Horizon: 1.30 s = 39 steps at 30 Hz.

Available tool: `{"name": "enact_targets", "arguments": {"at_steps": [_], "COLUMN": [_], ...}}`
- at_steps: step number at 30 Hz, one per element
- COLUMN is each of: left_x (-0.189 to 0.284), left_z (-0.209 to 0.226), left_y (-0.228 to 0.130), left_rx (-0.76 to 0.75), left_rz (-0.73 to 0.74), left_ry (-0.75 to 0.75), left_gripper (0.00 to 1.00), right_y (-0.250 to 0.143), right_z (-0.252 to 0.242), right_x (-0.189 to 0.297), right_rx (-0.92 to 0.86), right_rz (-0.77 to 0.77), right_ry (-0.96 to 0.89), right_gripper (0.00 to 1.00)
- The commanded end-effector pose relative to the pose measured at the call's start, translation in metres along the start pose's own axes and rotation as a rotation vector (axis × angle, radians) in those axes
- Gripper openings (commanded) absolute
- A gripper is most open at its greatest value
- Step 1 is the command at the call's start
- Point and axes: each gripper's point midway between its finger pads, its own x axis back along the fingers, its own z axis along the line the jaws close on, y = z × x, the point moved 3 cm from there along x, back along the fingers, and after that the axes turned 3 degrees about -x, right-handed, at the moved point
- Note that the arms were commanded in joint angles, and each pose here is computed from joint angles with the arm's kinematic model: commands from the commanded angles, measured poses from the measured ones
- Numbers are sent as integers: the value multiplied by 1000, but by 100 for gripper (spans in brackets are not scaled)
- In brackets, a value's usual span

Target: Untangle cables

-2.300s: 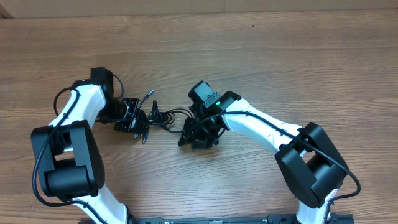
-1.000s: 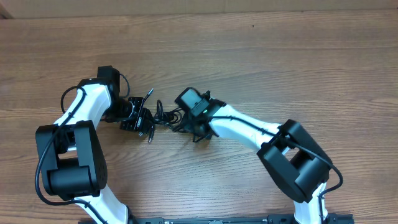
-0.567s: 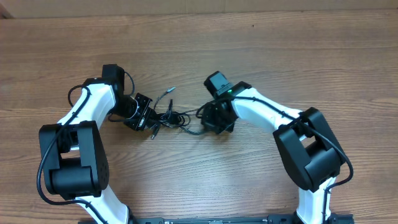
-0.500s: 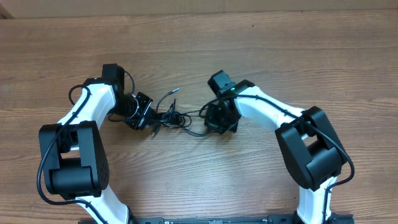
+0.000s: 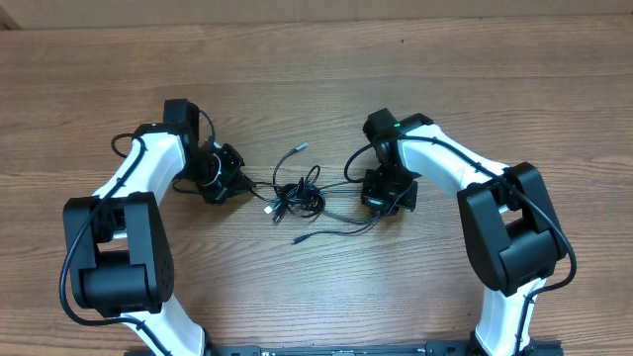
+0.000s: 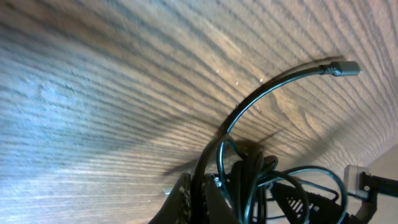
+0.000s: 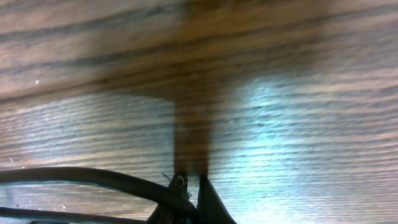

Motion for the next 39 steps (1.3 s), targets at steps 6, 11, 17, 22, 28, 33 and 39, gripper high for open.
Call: {"name": "enact_targets", "arguments": {"at_steps": [6, 11, 17, 22, 28, 33, 39], "left_x": [6, 7, 13, 20, 22, 24, 23], "left_z": [6, -4, -3, 17, 18, 17, 13], "left_y": [19, 29, 55, 69, 72, 75, 72], "left_rx": [70, 51, 13, 1, -19, -18, -21], "left_rz": [-94, -133, -276, -384, -394, -402, -369], "left_ry": [35, -15, 20, 168, 172, 158, 113], "left_gripper": [4, 4, 4, 4, 5, 11, 63], "right_y": [5, 7, 23, 35, 44, 47, 39], "right_z": [-15, -15, -31, -51, -46, -31, -12], "right_x": [-9, -9, 4, 24, 40, 45, 44], "right_rx": [-21, -16, 39, 12, -4, 0, 6], "right_rz": [-6, -16, -97, -147, -167, -167, -100], "right_ry": [-62, -63, -177, -287, -249, -170, -43], "right_gripper": [4, 16, 15, 8, 17, 32, 67]}}
